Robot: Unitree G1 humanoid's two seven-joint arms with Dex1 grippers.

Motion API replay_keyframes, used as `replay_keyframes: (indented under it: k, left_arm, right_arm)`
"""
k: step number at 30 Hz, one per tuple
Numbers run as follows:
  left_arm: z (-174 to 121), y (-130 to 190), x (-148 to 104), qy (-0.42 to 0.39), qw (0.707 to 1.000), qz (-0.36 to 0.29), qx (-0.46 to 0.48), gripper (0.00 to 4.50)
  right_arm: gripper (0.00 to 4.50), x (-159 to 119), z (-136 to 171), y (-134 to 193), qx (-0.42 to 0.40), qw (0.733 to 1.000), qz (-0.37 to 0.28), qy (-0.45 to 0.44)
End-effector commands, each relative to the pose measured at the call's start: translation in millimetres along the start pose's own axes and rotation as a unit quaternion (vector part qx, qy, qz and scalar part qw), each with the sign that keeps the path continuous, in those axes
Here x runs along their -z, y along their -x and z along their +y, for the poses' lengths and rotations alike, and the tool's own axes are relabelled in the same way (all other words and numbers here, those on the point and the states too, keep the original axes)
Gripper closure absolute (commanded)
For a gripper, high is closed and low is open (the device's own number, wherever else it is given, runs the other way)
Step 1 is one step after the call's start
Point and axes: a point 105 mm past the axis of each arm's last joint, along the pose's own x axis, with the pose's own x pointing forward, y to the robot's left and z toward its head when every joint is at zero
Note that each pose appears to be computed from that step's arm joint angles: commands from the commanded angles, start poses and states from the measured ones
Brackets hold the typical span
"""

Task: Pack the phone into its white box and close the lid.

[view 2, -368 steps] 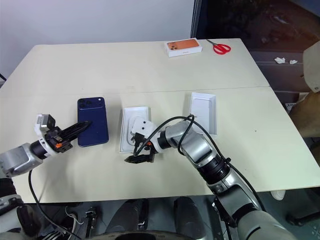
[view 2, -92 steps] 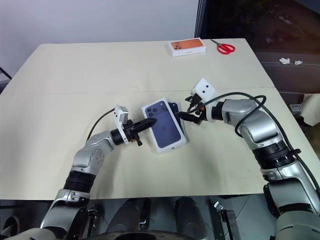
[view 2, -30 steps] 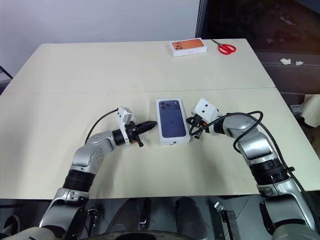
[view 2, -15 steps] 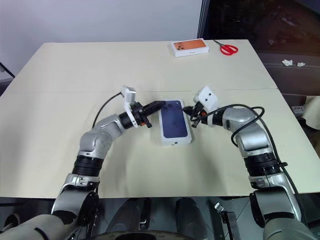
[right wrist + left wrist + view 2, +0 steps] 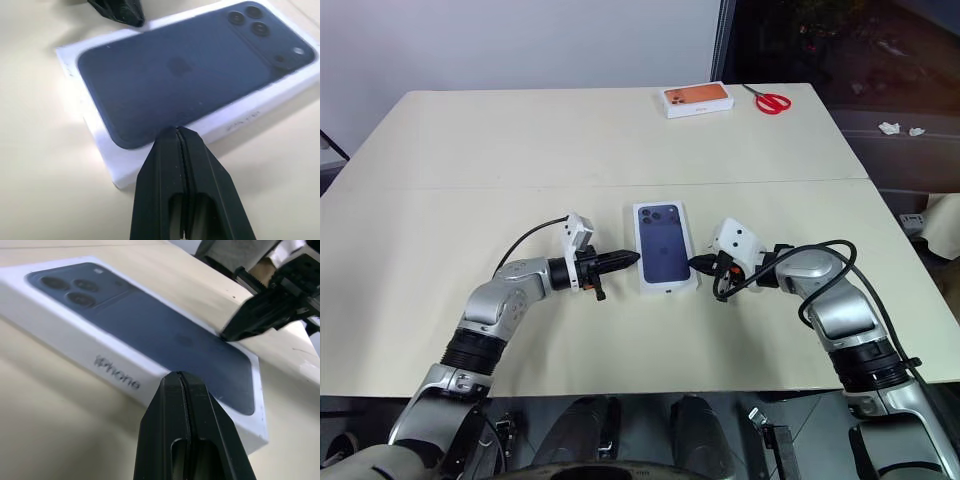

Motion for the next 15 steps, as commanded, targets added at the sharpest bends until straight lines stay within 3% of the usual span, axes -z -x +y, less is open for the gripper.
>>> replay_keyframes:
  k: [1, 3, 9, 15]
  left_arm:
    - [12.4, 22.3, -25.2, -0.018, 0.999, -0.034, -0.034, 3.95]
    - [19.2, 41.6, -37.2, -0.027, 0.997, -0.040, -0.052, 3.15]
    - [26.8, 107.2, -67.1, -0.077, 0.992, -0.039, -0.093, 0.09]
    - [30.1, 169.4, -64.2, -0.111, 0.981, 0.008, -0.158, 0.04]
  right_arm:
    - [3.94, -28.6, -14.4, 5.8, 0.013, 0.996, -0.073, -0.042]
    - [3.12, -44.1, -23.3, 11.4, 0.023, 0.993, -0.109, -0.047]
    - [0.03, -58.6, -34.8, 28.6, 0.026, 0.989, -0.141, -0.038]
    - [0.00, -58.2, -21.9, 41.6, -0.035, 0.992, -0.125, -0.013]
